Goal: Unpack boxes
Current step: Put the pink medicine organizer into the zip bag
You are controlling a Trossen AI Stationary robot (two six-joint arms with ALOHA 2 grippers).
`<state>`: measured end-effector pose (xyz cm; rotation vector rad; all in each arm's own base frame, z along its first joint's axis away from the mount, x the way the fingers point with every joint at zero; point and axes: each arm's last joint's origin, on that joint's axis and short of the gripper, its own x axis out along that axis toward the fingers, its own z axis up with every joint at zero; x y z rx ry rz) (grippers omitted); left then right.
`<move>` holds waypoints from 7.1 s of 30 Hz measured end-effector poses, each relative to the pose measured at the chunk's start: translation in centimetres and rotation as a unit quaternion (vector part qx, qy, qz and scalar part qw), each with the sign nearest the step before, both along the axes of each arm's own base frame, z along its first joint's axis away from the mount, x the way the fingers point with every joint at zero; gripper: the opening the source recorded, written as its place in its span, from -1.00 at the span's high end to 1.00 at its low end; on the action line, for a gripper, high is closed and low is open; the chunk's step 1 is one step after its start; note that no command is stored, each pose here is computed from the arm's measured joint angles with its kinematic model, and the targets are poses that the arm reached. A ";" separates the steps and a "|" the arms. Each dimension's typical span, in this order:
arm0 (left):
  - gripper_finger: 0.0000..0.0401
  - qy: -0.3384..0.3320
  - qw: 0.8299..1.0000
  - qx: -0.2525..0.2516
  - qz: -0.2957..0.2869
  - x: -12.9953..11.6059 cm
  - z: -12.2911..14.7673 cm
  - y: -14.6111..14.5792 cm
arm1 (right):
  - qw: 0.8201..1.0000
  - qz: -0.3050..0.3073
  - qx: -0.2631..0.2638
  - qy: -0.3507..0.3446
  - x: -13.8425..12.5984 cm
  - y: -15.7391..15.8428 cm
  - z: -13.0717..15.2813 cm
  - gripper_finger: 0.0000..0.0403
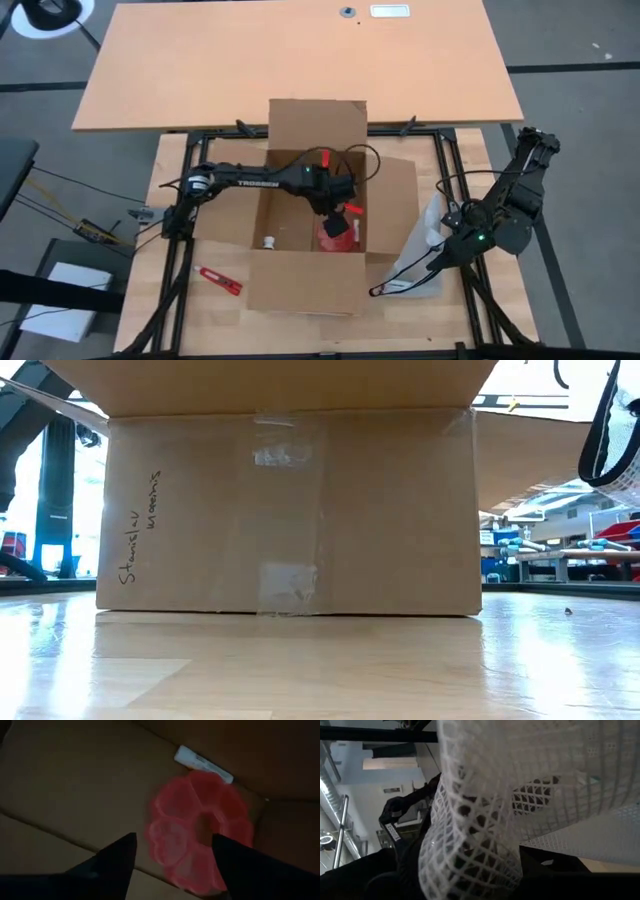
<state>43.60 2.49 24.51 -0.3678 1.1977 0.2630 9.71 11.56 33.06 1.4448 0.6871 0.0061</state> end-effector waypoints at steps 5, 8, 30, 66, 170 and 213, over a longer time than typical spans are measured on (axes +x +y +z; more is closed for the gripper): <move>-0.37 -0.008 1.000 0.013 -0.010 0.2 -1.5 -1.2 | 1.000 0.000 0.000 0.000 0.0 0.0 0.0 1.00; -0.36 -0.002 1.000 0.015 -0.013 0.0 -2.8 -1.5 | 1.000 -0.003 0.005 0.003 0.0 0.0 0.0 1.00; -0.07 0.014 0.996 0.068 -0.052 -1.4 -8.4 -1.0 | 1.000 -0.012 0.013 0.008 0.1 0.0 0.0 1.00; -0.06 -0.398 0.905 -0.072 -0.131 2.3 16.6 -7.3 | 0.987 0.063 -0.063 -0.133 0.0 1.2 1.7 1.00; -0.09 -0.217 0.922 -0.319 -0.026 4.7 0.8 -0.3 | 0.965 0.150 -0.201 -0.074 5.5 2.2 -1.8 1.00; -0.09 -0.275 0.961 0.040 -0.020 2.3 3.8 -11.5 | 0.953 0.138 -0.243 0.112 6.6 0.8 -5.5 0.99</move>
